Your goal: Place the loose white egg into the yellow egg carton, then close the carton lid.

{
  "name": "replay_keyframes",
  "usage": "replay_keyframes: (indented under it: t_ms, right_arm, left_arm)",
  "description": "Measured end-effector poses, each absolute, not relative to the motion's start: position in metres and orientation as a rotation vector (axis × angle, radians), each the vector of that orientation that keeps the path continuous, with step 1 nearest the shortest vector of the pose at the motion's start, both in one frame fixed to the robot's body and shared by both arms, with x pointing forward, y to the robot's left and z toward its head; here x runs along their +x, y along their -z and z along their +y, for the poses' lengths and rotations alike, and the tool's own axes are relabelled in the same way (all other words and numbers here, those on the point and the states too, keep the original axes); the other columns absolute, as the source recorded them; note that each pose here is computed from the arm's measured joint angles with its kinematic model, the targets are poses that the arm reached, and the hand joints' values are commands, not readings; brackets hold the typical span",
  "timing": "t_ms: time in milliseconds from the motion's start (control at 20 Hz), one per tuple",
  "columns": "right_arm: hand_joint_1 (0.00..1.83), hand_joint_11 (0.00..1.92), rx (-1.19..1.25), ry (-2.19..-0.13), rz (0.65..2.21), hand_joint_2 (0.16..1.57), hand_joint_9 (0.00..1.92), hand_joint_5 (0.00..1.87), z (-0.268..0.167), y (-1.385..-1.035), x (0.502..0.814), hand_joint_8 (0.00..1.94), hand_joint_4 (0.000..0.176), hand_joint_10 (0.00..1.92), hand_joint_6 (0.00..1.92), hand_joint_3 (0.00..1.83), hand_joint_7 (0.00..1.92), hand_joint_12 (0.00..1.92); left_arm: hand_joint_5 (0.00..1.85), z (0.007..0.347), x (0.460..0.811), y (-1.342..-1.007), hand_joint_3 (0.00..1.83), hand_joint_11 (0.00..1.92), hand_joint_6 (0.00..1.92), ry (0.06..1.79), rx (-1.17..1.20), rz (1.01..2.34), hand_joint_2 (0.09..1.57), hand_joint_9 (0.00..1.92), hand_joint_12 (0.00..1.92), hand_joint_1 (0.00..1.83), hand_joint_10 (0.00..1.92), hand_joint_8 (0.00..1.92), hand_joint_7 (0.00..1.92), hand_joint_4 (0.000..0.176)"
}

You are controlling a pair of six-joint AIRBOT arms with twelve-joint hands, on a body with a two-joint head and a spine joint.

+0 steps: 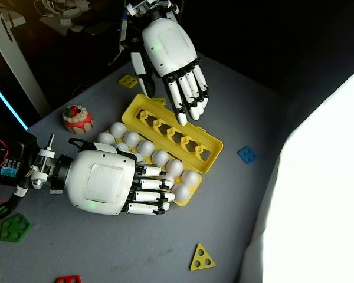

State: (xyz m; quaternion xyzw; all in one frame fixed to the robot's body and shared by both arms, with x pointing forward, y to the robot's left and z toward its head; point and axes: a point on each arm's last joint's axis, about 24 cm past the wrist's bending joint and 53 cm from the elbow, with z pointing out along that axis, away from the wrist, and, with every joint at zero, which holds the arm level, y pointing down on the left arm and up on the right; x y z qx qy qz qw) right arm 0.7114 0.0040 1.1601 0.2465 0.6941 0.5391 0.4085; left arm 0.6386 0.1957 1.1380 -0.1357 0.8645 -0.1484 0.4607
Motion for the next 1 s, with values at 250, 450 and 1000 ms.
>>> replay_keyframes:
  t_ms: [250,450,1000]
  right_arm:
    - [1.13,0.0,0.614,-1.402,1.735,1.15,0.31,0.91,0.026,-1.153,0.701,0.0,0.0,0.01,1.1,0.0,0.53,0.71]
    - [1.13,0.0,0.609,-1.392,1.726,1.16,0.31,0.89,0.03,-1.142,0.699,0.0,0.0,0.01,1.13,0.0,0.53,0.71]
    - [1.08,0.0,0.691,-1.429,1.675,1.18,0.27,0.85,0.026,-1.144,0.713,0.0,0.0,0.0,1.18,0.0,0.45,0.72]
  left_arm:
    - [0.19,0.197,0.642,-1.138,0.01,0.0,0.0,0.371,-0.34,2.125,1.23,0.15,0.52,0.86,0.0,0.0,0.07,0.051]
    - [0.19,0.197,0.643,-1.138,0.01,0.0,0.0,0.379,-0.348,2.125,1.23,0.16,0.55,0.85,0.01,0.0,0.08,0.053]
    - [0.23,0.194,0.644,-1.139,0.0,0.0,0.01,0.394,-0.341,2.124,1.21,0.19,0.71,0.9,0.01,0.0,0.12,0.042]
